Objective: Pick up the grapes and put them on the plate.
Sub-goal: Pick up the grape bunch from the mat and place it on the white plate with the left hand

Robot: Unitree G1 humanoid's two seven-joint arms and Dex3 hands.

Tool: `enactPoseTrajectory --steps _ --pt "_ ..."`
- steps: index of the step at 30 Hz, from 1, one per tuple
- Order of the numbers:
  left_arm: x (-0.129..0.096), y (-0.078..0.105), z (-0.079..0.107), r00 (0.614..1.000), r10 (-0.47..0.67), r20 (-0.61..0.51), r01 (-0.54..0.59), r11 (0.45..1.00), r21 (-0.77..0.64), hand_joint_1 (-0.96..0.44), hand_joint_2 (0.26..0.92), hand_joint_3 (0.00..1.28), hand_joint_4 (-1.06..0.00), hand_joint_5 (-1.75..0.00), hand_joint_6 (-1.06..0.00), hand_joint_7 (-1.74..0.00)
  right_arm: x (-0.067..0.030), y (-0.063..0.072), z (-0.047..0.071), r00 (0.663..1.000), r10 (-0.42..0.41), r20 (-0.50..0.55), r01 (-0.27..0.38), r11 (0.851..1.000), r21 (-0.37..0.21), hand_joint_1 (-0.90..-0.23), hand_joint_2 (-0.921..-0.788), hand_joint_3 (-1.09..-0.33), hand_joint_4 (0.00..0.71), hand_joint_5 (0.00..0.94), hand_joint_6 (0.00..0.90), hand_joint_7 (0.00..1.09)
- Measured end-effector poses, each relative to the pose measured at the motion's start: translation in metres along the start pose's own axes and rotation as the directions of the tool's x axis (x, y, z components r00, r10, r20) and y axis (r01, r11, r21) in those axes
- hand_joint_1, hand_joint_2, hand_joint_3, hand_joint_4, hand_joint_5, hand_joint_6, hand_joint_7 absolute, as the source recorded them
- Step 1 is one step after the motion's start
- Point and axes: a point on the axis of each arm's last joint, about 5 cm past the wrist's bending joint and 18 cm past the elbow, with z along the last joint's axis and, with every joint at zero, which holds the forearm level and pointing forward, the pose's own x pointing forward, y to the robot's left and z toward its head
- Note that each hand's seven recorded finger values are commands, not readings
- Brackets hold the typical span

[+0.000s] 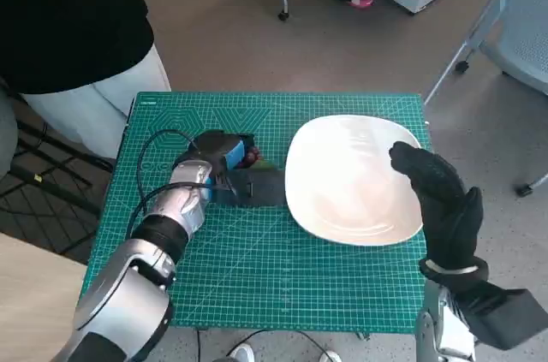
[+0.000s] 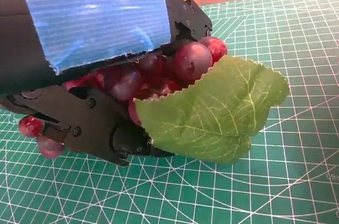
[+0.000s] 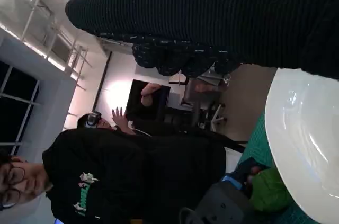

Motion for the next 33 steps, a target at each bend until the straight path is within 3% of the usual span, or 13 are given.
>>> enactPoseTrajectory --steps 17,26,33 --pt "0.000 0.001 -0.002 1.000 0.000 -0.003 0.000 1.000 -0.015 0.00 0.921 0.28 -0.47 -1.47 -0.38 -1.33 0.0001 0.000 0.000 1.000 0.002 0.000 -0.002 1.000 0.001 -0.614 -0.921 -0.873 0.526 0.007 0.173 0.51" --pt "-0.001 0.008 -0.005 1.000 0.008 0.013 -0.008 0.999 -0.052 0.00 0.921 0.22 -0.51 -1.48 -0.49 -1.18 0.0001 0.001 0.000 1.000 0.003 -0.001 -0.003 1.000 0.002 -0.614 -0.921 -0.874 0.525 0.007 0.174 0.51" --pt "-0.004 0.025 -0.009 0.996 0.067 0.053 -0.063 0.995 -0.073 0.00 0.921 0.20 -0.50 -1.53 -0.55 -1.07 0.0005 0.001 -0.001 1.000 0.006 -0.003 -0.005 1.000 0.005 -0.613 -0.921 -0.875 0.525 0.006 0.173 0.51"
